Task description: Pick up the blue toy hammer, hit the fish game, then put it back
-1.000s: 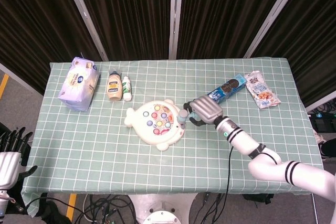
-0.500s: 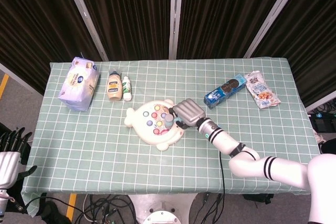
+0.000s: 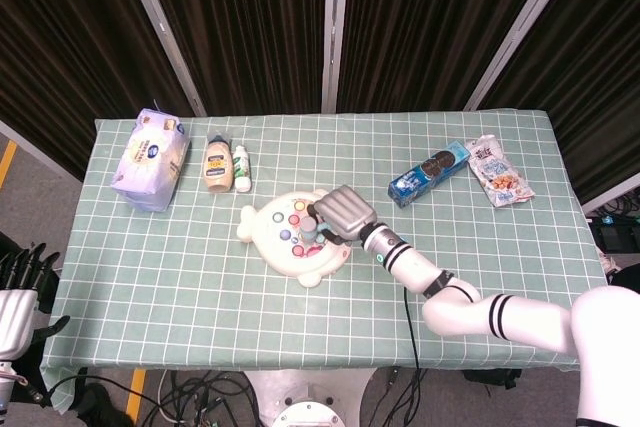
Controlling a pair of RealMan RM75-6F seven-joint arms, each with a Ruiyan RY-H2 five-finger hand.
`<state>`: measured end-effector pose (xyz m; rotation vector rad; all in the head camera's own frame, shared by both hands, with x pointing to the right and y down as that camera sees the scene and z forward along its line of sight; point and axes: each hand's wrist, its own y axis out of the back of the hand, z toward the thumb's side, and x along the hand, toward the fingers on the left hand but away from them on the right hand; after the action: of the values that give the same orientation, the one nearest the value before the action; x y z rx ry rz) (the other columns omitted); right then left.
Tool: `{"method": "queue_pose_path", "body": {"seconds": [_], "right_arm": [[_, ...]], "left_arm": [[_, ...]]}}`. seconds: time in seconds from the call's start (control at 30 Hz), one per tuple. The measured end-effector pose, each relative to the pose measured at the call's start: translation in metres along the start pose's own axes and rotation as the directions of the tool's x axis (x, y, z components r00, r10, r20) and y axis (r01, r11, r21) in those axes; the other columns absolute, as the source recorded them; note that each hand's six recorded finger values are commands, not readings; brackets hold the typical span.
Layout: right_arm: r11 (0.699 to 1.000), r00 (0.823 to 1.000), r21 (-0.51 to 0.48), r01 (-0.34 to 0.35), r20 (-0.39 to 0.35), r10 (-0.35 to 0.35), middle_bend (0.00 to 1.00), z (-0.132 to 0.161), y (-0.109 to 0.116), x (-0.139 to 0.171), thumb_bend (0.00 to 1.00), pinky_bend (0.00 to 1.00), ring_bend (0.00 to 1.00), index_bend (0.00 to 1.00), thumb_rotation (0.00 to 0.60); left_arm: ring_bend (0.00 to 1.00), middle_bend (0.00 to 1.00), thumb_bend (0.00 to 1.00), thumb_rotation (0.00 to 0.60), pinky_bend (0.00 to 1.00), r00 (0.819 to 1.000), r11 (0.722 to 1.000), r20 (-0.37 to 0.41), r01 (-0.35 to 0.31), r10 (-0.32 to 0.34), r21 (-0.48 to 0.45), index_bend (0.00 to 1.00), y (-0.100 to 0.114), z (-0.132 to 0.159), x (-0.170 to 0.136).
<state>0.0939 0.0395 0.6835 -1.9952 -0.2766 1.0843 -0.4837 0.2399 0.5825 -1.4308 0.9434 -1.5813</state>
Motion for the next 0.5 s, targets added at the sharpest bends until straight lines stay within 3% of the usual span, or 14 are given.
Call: {"method": "queue_pose_path", "body": {"seconds": [0.2,0.37,0.5], "right_arm": [[1.0,1.0,-0.004,0.027,0.009,-0.027,0.66,0.001,0.006,0.0,0.74,0.76,0.56,0.74,0.6],[0.998,0.997,-0.018,0.06,0.046,-0.059,0.66,-0.014,0.021,0.006,0.74,0.76,0.56,0.74,0.6],[0.998,0.996,-0.009,0.054,0.07,-0.053,0.66,-0.022,0.02,0.003,0.74,0.76,0.56,0.74,0.6]], "left_arm": [[0.0,0.02,0.03,0.6,0.0,1.0,1.0,0.001,-0.004,0.004,-0.001,0.12,0.0,0.0,-0.001],[0.0,0.02,0.03,0.6,0.0,1.0,1.0,0.007,-0.009,0.009,0.0,0.12,0.001,0.001,0.0],[0.0,0.02,0.03,0.6,0.0,1.0,1.0,0.008,-0.009,0.009,0.002,0.12,0.002,0.001,0.001]]}}
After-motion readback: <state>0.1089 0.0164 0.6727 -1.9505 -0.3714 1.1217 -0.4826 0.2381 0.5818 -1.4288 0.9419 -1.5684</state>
